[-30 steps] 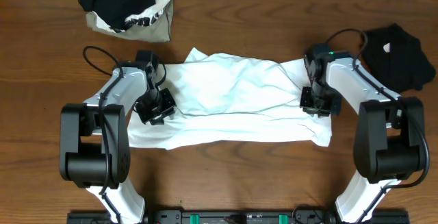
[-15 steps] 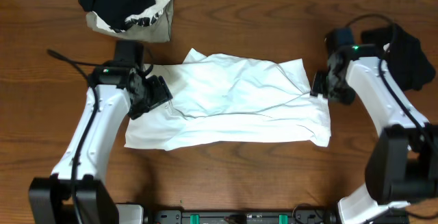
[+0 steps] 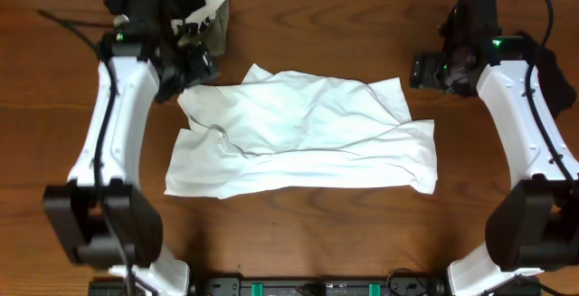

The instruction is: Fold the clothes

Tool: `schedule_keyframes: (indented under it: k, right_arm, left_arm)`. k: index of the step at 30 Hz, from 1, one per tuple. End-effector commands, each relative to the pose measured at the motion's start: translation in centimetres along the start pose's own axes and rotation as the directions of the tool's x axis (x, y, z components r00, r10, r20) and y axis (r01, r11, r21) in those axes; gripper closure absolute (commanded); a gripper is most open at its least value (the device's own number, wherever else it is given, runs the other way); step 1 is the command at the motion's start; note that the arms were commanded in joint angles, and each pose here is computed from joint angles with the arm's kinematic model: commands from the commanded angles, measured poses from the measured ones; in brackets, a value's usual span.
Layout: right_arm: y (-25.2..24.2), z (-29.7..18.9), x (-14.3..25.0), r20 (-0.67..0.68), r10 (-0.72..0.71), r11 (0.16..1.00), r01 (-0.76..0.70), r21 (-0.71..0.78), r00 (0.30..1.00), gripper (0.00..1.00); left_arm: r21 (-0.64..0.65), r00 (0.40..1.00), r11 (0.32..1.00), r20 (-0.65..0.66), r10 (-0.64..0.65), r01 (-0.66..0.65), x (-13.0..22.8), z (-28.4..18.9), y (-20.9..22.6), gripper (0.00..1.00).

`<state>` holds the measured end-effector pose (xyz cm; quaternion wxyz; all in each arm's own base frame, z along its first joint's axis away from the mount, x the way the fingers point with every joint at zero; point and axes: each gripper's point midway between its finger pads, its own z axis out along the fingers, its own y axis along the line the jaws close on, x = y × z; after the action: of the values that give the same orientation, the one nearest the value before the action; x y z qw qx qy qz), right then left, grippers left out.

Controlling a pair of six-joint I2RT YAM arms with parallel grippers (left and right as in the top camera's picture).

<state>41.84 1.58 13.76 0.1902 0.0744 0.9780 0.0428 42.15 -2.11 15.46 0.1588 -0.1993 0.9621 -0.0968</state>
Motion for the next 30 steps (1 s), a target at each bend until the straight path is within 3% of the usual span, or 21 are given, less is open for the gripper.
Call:
schedule_keyframes:
  k: [1, 6, 15, 30]
  right_arm:
    - [0.3, 0.8, -0.7, 0.002, -0.035, 0.999, 0.035, -0.022, 0.999, 0.11]
    - [0.2, 2.9, -0.8, -0.016, -0.061, 0.998, 0.06, -0.02, 0.998, 0.08]
    - [-0.1, 7.8, -0.1, -0.076, -0.068, 0.998, 0.067, -0.017, 0.995, 0.05]
    - [0.8, 12.7, 1.5, -0.151, -0.052, 0.996, 0.039, -0.086, 0.987, 0.05]
  left_arm:
    - [-0.011, 0.999, 0.999, -0.006, 0.048, -0.048, -2.3, 2.2, -0.5, 0.09]
    - [-0.009, 0.999, 0.999, -0.024, 0.046, -0.047, -4.3, 5.7, -1.0, 0.1]
    - [-0.007, 0.996, 0.999, -0.071, 0.047, -0.048, -4.3, 11.8, -0.5, 0.1]
    - [0.074, 0.992, 0.996, -0.115, 0.054, -0.046, -3.4, 16.3, -1.7, 0.1]
